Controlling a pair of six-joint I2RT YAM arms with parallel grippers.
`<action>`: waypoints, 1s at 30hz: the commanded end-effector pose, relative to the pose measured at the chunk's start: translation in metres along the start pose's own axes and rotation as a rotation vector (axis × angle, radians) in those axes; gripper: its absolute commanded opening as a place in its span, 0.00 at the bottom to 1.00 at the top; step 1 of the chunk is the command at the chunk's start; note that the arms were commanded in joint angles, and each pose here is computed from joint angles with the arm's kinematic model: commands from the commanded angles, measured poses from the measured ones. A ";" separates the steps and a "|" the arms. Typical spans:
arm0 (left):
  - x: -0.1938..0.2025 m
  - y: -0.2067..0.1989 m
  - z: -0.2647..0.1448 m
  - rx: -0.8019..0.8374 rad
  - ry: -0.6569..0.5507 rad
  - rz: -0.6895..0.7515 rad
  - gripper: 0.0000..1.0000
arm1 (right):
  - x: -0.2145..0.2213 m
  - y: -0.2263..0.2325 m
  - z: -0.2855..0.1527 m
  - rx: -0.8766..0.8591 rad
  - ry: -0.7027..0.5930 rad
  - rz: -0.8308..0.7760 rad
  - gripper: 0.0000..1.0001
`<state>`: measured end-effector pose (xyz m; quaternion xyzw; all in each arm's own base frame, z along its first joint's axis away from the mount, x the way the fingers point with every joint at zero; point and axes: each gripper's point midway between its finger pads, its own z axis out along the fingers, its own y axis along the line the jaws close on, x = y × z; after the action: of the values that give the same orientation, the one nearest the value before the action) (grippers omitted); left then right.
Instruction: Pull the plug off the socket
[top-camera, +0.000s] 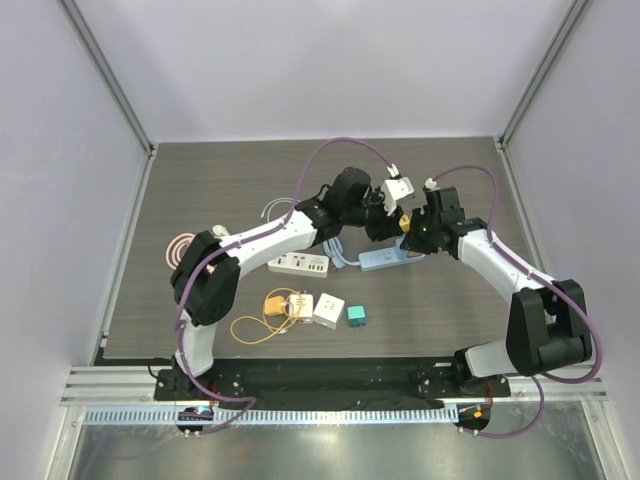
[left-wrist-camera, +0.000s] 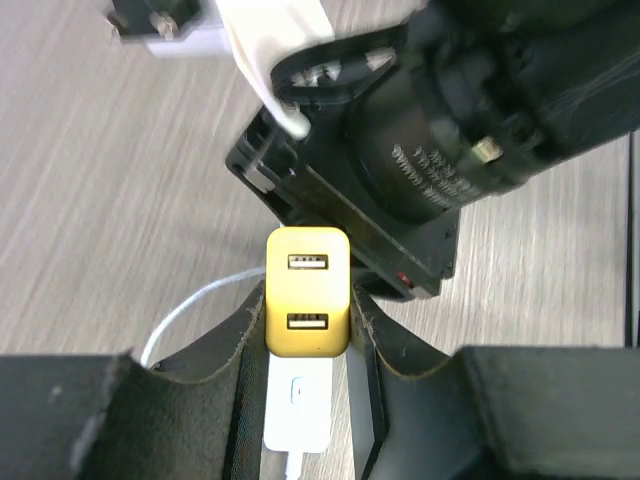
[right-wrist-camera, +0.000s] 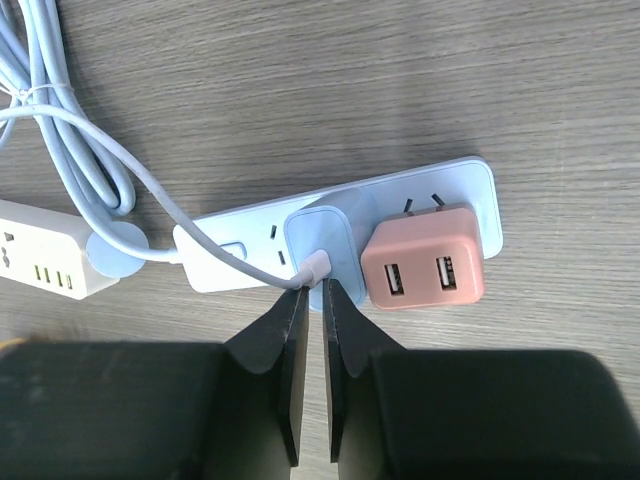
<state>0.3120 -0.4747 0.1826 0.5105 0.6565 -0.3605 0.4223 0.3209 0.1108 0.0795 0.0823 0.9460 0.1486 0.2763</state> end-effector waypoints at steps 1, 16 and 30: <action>-0.079 -0.039 -0.018 0.092 -0.194 0.082 0.00 | 0.068 -0.049 0.012 0.197 0.219 -0.013 0.18; 0.012 -0.132 -0.054 0.230 0.076 -0.422 0.00 | 0.022 -0.005 -0.009 0.027 0.104 -0.021 0.24; 0.095 -0.107 -0.010 -0.049 0.210 -0.783 0.01 | -0.020 0.028 -0.048 -0.081 -0.034 -0.035 0.39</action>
<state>0.1740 -0.4481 0.1033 0.3049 0.8228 -0.4431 0.1837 0.3056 0.1164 0.1088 0.0672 0.9474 0.1683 0.2637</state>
